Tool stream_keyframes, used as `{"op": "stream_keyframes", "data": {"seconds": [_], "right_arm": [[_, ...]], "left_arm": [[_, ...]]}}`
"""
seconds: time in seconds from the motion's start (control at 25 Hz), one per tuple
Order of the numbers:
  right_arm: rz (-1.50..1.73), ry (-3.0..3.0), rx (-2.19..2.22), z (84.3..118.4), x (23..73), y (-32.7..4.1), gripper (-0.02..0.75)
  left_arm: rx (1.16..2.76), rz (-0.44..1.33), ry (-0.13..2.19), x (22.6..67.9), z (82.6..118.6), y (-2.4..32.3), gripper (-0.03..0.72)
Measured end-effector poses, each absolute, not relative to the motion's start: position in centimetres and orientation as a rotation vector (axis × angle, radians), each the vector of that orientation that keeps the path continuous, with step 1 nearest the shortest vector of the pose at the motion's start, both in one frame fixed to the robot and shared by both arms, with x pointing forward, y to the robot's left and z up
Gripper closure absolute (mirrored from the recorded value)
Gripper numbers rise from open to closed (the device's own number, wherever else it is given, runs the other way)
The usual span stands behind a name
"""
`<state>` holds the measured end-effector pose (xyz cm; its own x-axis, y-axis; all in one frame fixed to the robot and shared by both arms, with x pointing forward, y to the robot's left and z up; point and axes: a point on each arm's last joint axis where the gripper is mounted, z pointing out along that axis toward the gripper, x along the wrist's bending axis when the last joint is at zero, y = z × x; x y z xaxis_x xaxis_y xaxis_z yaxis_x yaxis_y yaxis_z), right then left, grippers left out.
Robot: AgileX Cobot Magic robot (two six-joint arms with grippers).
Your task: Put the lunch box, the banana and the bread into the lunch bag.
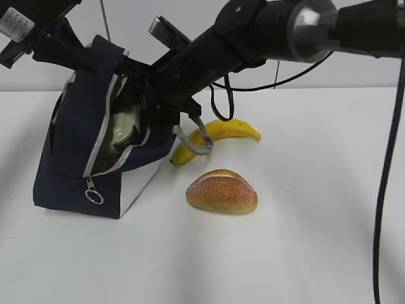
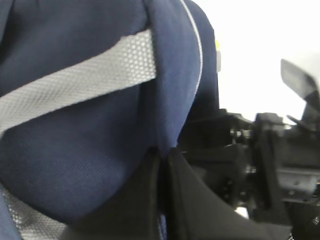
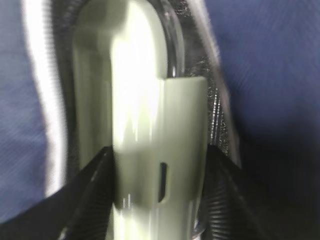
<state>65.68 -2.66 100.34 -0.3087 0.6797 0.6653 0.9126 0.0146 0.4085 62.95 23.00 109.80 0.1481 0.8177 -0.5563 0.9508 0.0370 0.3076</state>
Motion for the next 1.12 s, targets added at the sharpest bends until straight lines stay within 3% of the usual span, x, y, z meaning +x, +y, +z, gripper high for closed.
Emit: {"op": "stream_keyframes", "data": {"seconds": [0.52,0.84,1.12], "right_arm": [[-1.156,-1.998,-1.634,97.0,66.1,0.3,0.352],[-1.240,-2.011,-1.637,97.0,65.9,1.7,0.351],[-1.290,-2.017,-1.636,96.2,66.2,2.4,0.287]], "left_arm": [[1.807,-0.266,1.697,62.9,109.8,23.1,0.687],[1.824,-0.248,1.704,62.9,109.6,23.3,0.687],[1.830,-0.242,1.707,63.0,109.6,23.3,0.687]]}}
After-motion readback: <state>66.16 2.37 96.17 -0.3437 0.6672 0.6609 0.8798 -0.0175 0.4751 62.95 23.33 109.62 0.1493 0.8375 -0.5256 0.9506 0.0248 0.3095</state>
